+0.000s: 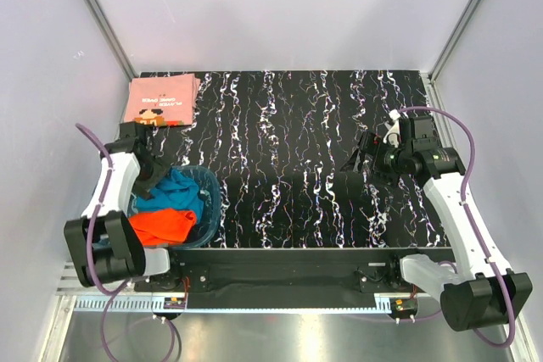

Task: Fold and stack the t-shirts
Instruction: Grab the tshirt from the pile

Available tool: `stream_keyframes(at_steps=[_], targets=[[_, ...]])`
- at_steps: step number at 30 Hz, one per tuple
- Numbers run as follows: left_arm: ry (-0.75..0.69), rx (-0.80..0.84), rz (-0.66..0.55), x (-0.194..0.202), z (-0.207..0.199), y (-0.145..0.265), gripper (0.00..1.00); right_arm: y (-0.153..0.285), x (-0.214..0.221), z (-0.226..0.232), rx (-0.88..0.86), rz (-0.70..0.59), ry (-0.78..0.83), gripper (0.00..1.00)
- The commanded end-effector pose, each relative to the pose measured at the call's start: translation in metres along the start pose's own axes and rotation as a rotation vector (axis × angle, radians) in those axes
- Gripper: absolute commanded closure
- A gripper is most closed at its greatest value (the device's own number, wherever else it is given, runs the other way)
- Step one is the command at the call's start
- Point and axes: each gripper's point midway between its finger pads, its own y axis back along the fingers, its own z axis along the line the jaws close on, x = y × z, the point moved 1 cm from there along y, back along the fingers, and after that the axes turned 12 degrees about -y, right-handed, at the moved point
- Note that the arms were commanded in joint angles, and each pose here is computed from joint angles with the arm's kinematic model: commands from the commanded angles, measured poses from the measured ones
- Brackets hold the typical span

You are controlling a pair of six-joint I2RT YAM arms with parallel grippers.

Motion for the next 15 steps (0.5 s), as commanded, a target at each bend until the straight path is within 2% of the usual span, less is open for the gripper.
stream_keyframes(at_steps=[1,3,4,5,8,9,10,12,14,15], targets=[[0.008,-0.101,-0.002,0.0,0.016,-0.017,0.3,0.007,-0.008,0.01,-0.014,-0.036,0.061,0.0],[-0.001,-0.098,0.036,0.0,0.011,-0.032,0.31,0.006,-0.01,0.011,-0.017,-0.034,0.058,0.0],[-0.009,-0.091,0.038,-0.003,0.007,-0.035,0.35,0.006,-0.011,0.012,-0.021,-0.036,0.059,0.0],[-0.019,-0.098,0.05,-0.004,0.006,-0.037,0.52,0.006,-0.011,0.012,-0.018,-0.035,0.058,0.0],[-0.043,-0.104,0.047,-0.011,0.005,-0.032,0.8,0.005,-0.012,0.013,-0.008,-0.031,0.059,0.0],[-0.039,-0.109,0.036,-0.014,0.006,-0.026,1.0,0.006,-0.012,0.013,-0.007,-0.032,0.059,0.0],[-0.033,-0.126,0.028,-0.013,0.012,-0.01,1.0,0.005,-0.011,0.013,-0.006,-0.028,0.062,0.0],[0.007,-0.128,-0.075,-0.034,0.016,0.024,1.0,0.004,-0.011,0.012,0.0,-0.022,0.052,0.0],[0.045,-0.107,-0.201,-0.045,0.028,0.072,1.0,0.002,-0.008,0.013,-0.003,-0.01,0.054,0.0],[0.075,-0.056,-0.311,-0.066,0.024,0.11,1.0,0.0,-0.008,0.014,-0.004,-0.004,0.05,0.0]])
